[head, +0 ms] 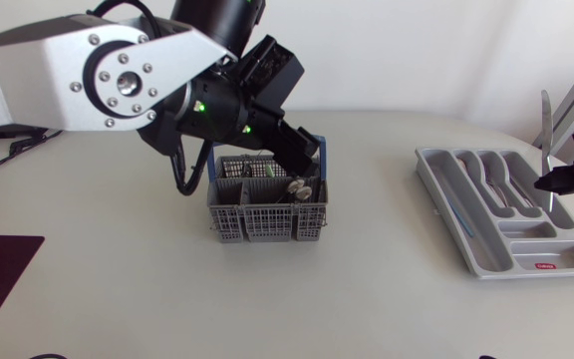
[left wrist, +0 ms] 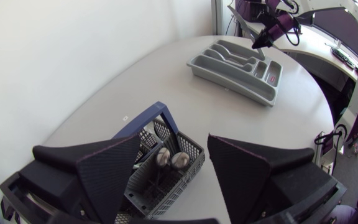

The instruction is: Sort the cutlery from the basket into the organizer compartments.

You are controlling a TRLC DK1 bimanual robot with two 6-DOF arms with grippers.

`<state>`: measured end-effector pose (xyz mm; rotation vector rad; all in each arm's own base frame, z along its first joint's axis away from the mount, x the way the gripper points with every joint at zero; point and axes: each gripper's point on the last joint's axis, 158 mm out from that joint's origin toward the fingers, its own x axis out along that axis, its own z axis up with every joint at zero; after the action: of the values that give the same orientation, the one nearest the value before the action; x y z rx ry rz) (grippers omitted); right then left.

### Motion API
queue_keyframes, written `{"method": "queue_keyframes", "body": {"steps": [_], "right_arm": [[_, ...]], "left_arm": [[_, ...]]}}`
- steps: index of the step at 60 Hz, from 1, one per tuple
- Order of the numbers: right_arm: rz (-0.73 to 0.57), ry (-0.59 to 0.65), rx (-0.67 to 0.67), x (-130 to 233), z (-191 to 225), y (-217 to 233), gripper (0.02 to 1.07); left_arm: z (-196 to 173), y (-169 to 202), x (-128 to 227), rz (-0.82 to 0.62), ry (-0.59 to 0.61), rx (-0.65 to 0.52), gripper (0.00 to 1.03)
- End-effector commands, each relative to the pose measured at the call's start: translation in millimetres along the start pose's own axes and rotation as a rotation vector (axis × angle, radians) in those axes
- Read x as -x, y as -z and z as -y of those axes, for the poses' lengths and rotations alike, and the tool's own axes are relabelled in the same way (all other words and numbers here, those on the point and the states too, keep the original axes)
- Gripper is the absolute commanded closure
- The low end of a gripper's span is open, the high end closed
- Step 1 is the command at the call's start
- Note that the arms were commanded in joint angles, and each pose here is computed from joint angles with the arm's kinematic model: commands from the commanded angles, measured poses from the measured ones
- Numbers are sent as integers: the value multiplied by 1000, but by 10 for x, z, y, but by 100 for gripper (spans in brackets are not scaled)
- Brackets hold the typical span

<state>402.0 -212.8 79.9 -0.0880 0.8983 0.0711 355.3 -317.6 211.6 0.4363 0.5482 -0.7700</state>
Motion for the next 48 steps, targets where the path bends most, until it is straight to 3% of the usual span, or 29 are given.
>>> {"method": "queue_keyframes", "body": {"steps": [1,21,48], "right_arm": [[-19,37,14,-119,269,17,101],[-127,168,-15,-609,952,320,101],[-229,156,-43,-1030,983,543,98]], "left_arm": [[53,179,-47,-45,3,-35,29],[-85,367,71,-83,-62,-80,29],[-159,600,223,-120,-81,-90,29]]}}
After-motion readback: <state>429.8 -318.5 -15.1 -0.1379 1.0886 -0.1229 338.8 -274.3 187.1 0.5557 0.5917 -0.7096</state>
